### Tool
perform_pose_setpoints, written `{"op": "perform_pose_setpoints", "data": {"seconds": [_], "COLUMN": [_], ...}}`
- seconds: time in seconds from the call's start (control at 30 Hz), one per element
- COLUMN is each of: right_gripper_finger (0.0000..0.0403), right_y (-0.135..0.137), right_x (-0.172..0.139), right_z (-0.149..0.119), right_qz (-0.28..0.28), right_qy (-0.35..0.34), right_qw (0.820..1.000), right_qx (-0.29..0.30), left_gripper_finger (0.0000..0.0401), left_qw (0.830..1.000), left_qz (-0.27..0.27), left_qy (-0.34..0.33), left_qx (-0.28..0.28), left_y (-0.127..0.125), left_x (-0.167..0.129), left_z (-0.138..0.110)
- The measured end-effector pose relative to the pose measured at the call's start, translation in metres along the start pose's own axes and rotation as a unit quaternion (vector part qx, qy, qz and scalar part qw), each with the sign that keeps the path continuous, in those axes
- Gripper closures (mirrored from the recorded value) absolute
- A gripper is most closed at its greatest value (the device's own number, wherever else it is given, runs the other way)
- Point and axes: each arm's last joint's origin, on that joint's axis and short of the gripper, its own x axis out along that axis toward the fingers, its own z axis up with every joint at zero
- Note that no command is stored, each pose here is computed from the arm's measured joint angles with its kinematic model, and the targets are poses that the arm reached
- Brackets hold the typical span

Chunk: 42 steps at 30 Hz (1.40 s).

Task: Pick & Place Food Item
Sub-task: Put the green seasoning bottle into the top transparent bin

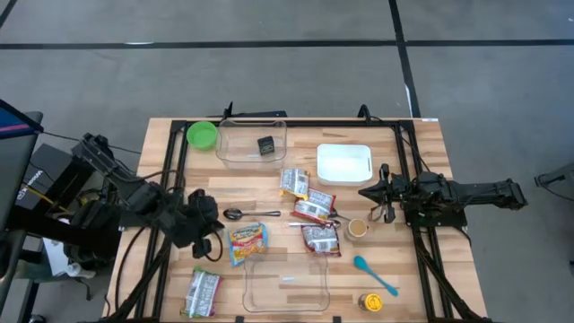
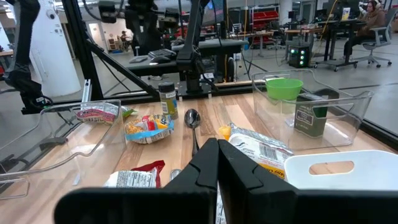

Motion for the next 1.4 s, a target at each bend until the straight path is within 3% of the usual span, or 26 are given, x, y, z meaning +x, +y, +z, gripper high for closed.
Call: {"op": "perform_pose_setpoints", "data": {"seconds": [0.23,0.33,0.83,1.4], "right_gripper_finger": [0.0403,0.0403,0.0403,0.0403], "right_y": [0.0,0.0,0.0,0.0], "right_x": [0.0,0.0,0.0,0.0], "right_z": [0.0,0.0,0.0,0.0], "right_qz": [0.0,0.0,0.0,0.0], "right_qy": [0.0,0.0,0.0,0.0], "right_qw": [1.0,1.0,1.0,1.0], "right_qx": [0.0,0.0,0.0,0.0], "left_gripper_finger": [0.0401,0.0401,0.0375,0.0218], "left_qw": [0.989,0.984,0.987,0.986], "left_qz": [0.116,0.139,0.11,0.106], "left_qy": [0.092,0.112,0.114,0.126], "left_qx": [0.003,0.014,-0.001,-0.017], "left_y": [0.008,0.01,0.005,0.006], "left_x": [0.009,0.012,0.013,0.014], "left_z": [-0.013,-0.016,-0.015,-0.014]}}
